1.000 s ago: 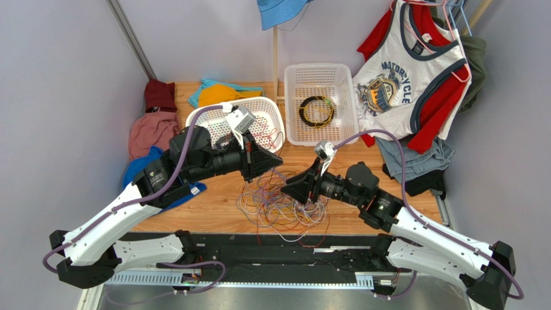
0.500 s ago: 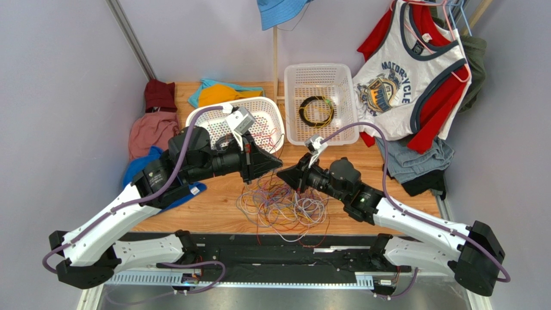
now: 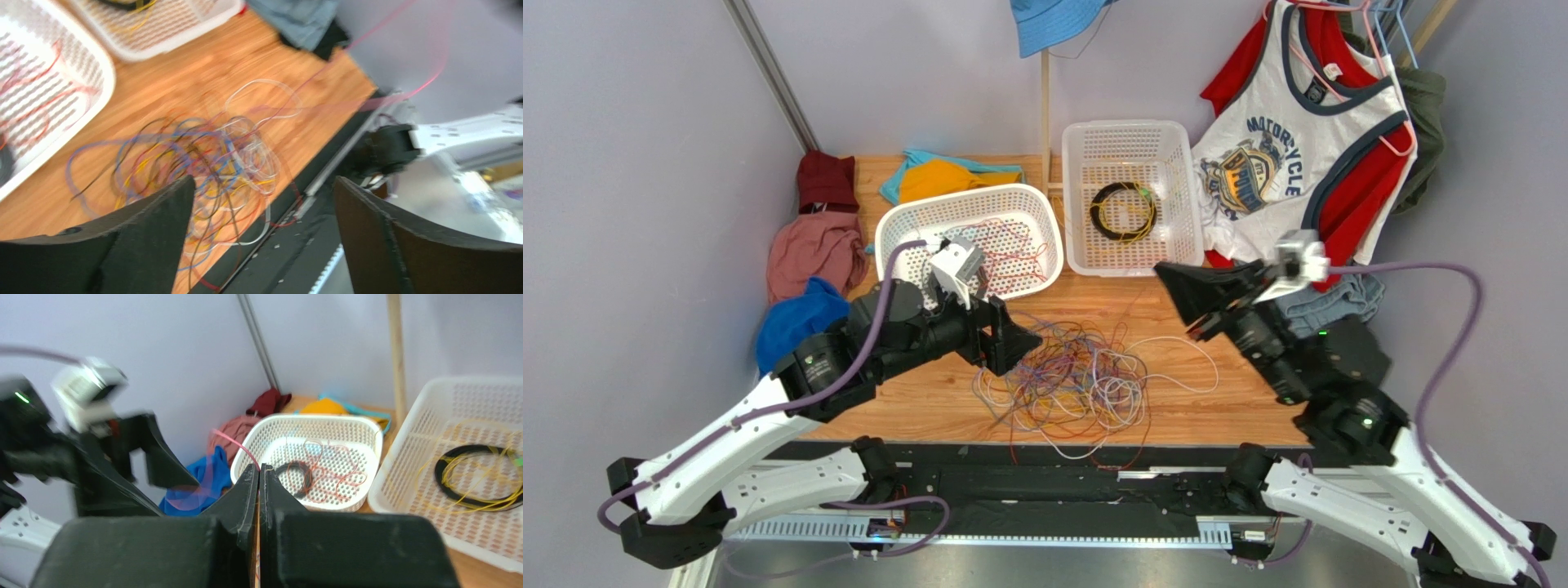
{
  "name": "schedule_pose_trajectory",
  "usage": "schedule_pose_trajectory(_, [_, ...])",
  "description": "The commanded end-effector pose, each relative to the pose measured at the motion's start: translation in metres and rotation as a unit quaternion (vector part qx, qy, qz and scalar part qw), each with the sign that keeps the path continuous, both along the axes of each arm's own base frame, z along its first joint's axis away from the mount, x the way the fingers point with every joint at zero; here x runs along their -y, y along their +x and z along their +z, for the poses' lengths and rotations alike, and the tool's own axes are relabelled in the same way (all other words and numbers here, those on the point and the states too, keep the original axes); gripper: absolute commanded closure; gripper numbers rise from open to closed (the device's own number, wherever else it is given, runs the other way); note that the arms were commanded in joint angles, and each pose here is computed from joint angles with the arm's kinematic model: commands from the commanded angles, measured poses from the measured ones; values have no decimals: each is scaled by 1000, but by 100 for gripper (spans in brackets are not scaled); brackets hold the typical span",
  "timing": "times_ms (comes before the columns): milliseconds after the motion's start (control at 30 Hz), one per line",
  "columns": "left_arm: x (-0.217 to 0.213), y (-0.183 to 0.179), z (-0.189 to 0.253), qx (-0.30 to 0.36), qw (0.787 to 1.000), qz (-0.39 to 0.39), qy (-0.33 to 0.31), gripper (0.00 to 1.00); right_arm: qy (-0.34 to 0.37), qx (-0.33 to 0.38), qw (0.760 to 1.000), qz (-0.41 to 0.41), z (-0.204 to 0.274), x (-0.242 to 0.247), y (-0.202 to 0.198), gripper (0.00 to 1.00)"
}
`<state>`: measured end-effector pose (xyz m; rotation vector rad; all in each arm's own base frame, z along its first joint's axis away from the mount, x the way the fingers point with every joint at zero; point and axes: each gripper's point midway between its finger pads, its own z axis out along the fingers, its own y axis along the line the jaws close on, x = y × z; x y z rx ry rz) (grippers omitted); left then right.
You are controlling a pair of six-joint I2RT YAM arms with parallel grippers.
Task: Untangle the cables
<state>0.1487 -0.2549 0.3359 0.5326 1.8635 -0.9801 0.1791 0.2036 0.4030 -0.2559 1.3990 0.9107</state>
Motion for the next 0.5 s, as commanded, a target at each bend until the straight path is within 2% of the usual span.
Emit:
schedule_pose_trajectory(0, [-24, 21, -71, -62, 990, 112, 58, 5, -20, 26, 998, -58, 45, 38, -3, 100])
schedule_pose_trajectory(200, [-41, 29, -118, -75, 980, 169, 70, 4, 3, 54, 997, -47, 104, 44, -13, 100])
schedule_pose_trajectory(300, [-39, 30, -121, -61, 983, 166, 41, 4, 1, 55, 998, -24, 117, 30, -13, 100])
schedule_pose_trajectory(333, [-33, 32, -104, -40, 987, 158, -5, 4, 14, 59, 998, -17, 130, 31, -17, 100])
schedule_pose_trajectory(367, [-28, 28, -117, -40, 989, 142, -12, 4, 15, 59, 998, -10, 134, 29, -18, 100])
schedule_pose_trajectory(400, [-20, 30, -93, -10, 989, 129, -73, 4, 9, 54, 998, 2, 133, 21, -17, 100])
schedule_pose_trajectory(433, [-15, 30, -88, 7, 988, 119, -97, 4, 22, 58, 998, 7, 145, 23, -22, 100])
schedule_pose_trajectory(467, [-7, 23, -104, 14, 991, 86, -104, 4, 21, 55, 998, 16, 148, 20, -23, 100])
